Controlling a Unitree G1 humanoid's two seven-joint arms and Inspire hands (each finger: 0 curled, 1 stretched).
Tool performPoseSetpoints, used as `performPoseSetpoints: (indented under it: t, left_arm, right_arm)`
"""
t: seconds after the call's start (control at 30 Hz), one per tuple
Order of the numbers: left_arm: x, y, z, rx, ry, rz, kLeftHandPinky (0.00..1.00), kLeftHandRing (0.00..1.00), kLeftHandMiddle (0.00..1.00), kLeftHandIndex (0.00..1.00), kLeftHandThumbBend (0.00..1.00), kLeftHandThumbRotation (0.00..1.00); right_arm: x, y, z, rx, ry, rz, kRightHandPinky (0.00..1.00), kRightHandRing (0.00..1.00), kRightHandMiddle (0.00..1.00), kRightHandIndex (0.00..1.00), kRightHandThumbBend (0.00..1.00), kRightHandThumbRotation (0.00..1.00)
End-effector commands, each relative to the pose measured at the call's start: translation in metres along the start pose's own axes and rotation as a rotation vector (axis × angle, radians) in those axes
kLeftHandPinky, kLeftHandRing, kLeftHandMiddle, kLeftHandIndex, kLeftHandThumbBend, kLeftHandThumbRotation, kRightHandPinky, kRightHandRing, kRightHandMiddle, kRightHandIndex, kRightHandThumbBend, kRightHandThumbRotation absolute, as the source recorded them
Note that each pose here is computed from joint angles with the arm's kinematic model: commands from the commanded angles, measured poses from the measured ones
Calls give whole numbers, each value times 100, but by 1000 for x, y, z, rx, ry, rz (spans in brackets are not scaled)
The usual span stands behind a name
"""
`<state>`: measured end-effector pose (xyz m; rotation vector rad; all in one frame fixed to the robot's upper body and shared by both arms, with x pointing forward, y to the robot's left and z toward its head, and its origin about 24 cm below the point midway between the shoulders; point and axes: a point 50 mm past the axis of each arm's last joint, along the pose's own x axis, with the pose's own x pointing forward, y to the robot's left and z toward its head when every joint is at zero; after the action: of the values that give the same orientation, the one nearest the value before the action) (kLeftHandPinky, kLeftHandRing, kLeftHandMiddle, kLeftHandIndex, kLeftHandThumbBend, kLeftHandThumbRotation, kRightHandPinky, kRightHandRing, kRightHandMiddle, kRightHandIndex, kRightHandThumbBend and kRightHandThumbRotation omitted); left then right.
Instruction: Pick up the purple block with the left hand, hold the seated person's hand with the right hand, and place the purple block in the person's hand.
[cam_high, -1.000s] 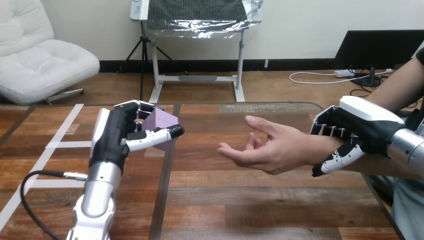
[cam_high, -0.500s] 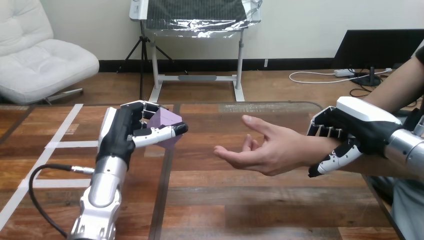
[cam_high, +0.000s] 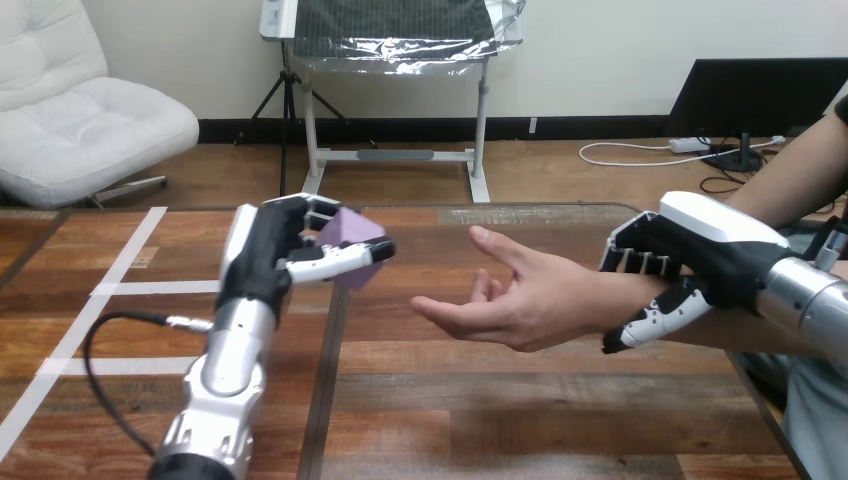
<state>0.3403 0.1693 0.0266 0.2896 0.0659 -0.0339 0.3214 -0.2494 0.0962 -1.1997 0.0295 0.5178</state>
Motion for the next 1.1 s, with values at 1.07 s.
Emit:
performPoseSetpoints:
  t: [1.07]
  left_arm:
    - [21,-56,67,-8,-218,-142,36,41,45,46,65,0]
  right_arm:
    - [6,31,15,105,-21,67,34,40,46,51,80,17]
